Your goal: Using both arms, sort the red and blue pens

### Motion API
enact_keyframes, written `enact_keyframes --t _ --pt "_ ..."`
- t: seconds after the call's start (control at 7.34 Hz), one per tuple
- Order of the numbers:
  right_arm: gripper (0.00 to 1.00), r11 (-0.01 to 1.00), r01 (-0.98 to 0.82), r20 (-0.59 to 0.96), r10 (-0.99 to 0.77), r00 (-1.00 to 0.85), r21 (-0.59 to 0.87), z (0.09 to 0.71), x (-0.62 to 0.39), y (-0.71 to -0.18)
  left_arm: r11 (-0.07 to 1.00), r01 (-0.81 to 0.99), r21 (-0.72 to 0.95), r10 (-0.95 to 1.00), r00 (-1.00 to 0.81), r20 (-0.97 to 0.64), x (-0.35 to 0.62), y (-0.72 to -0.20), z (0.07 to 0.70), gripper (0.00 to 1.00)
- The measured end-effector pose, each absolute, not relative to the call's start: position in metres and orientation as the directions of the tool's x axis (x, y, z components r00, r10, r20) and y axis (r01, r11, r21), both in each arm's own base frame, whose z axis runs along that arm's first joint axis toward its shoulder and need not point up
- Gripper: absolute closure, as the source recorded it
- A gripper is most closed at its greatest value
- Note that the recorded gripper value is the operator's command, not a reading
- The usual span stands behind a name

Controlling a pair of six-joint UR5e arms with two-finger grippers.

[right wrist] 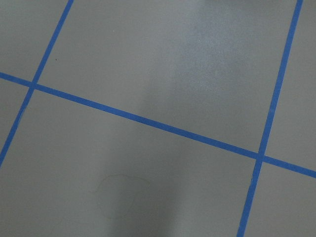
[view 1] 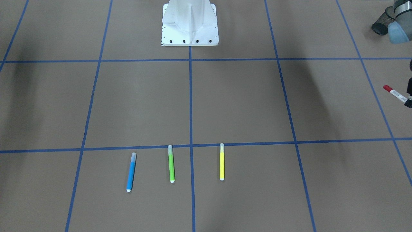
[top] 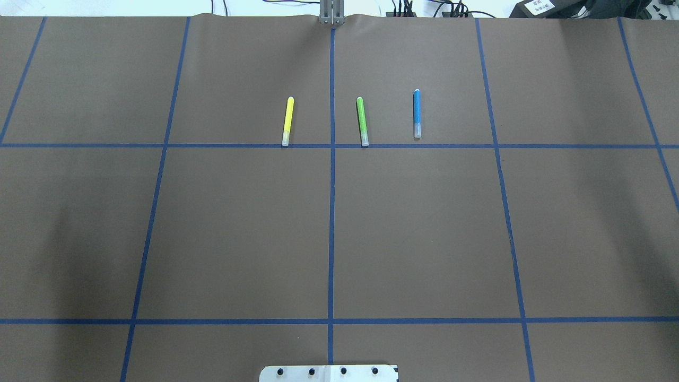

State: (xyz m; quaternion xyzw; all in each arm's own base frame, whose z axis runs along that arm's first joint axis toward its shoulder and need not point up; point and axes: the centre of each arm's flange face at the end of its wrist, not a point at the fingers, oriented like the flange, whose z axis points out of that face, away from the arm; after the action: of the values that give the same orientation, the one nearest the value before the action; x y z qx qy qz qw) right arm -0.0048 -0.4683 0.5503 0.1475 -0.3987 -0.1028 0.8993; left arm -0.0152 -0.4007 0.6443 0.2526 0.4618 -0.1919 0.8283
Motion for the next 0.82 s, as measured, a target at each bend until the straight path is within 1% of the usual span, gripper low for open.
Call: enact_keyframes --t 0.27,0.54,0.82 --pt "0.0 0.935 0.069 0.685 -0.303 0.663 0.347 0.551 -0.006 -0.469 0.737 0.629 0.246 -0.125 0.484 -0.866 -0.061 -0.306 0.686 1.0" --pt "0.0 0.934 0.071 0.683 -0.306 0.663 0.349 0.55 -0.007 -0.47 0.65 0.72 0.244 -0.189 0.464 -0.866 -0.094 -0.212 0.725 1.0" --pt "0.0 0.934 0.073 0.682 -0.307 0.663 0.35 0.55 -0.008 -0.47 0.583 0.774 0.248 -0.229 0.449 -0.864 -0.101 -0.135 0.743 1.0"
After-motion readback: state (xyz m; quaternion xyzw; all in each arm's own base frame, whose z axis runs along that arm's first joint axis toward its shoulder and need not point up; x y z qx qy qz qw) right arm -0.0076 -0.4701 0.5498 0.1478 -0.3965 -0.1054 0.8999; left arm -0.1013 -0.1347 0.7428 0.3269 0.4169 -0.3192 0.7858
